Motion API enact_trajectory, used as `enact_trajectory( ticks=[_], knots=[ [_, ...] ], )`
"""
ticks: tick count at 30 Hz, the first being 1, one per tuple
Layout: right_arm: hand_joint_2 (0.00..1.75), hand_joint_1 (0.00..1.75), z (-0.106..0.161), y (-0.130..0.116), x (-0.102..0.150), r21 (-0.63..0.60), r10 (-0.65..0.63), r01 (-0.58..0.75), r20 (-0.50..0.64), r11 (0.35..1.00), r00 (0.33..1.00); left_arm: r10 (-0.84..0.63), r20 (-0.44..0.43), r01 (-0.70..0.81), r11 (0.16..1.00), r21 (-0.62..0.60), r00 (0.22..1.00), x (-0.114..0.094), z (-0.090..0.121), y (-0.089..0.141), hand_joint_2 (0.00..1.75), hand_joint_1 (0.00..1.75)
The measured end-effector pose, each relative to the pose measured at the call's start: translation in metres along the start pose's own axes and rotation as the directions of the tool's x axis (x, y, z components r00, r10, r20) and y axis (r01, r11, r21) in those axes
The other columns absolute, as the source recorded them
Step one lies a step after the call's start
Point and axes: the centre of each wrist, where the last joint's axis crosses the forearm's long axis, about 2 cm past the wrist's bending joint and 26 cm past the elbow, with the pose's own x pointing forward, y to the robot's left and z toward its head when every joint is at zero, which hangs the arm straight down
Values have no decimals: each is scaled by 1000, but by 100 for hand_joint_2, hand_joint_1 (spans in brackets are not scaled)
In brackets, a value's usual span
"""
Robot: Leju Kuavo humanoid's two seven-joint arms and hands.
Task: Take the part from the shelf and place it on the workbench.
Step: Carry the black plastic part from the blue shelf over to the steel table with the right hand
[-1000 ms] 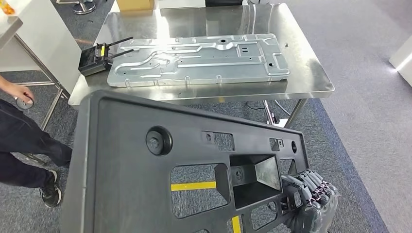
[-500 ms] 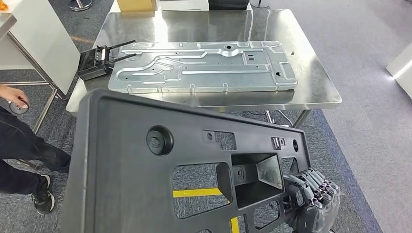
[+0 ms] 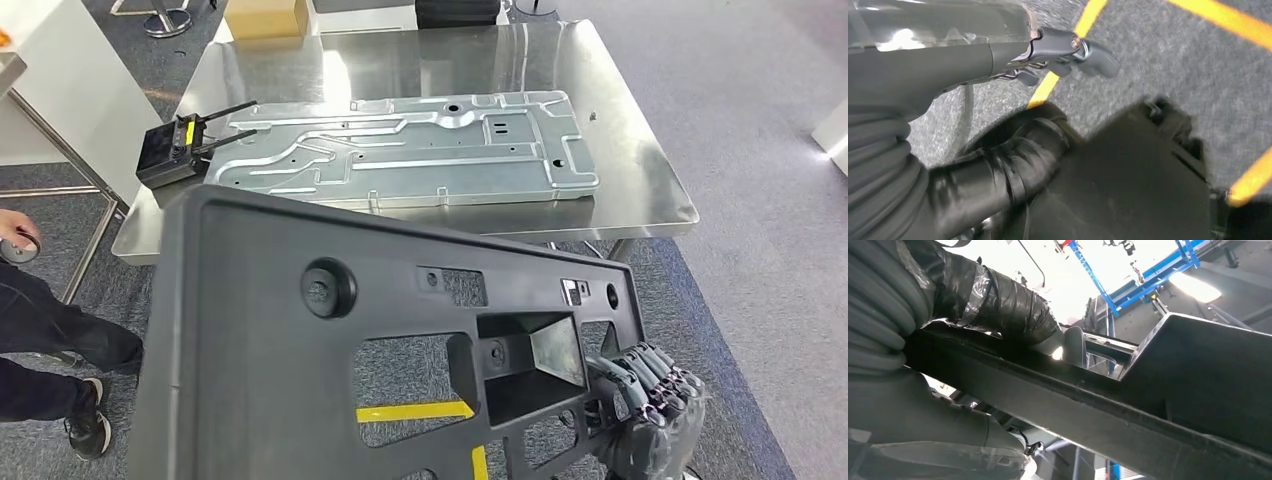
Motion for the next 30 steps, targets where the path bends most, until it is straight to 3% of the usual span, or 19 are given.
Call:
enact_trajectory(
  ticks=[6,16,30],
  knots=[
    [175,175,-1,2,1,-3,2,-2,-3,1000,1000,-13,-31,15,997,70,999,-6,-1,13,175,0],
    [175,175,-7,-11,0,-54,-5,5,-2,999,1000,-37,-85,48,990,133,996,3,4,-13,175,0],
    [175,175,-13,-14,-3,-74,-4,5,17,997,1000,-46,-114,63,987,147,992,11,3,-17,175,0]
  ],
)
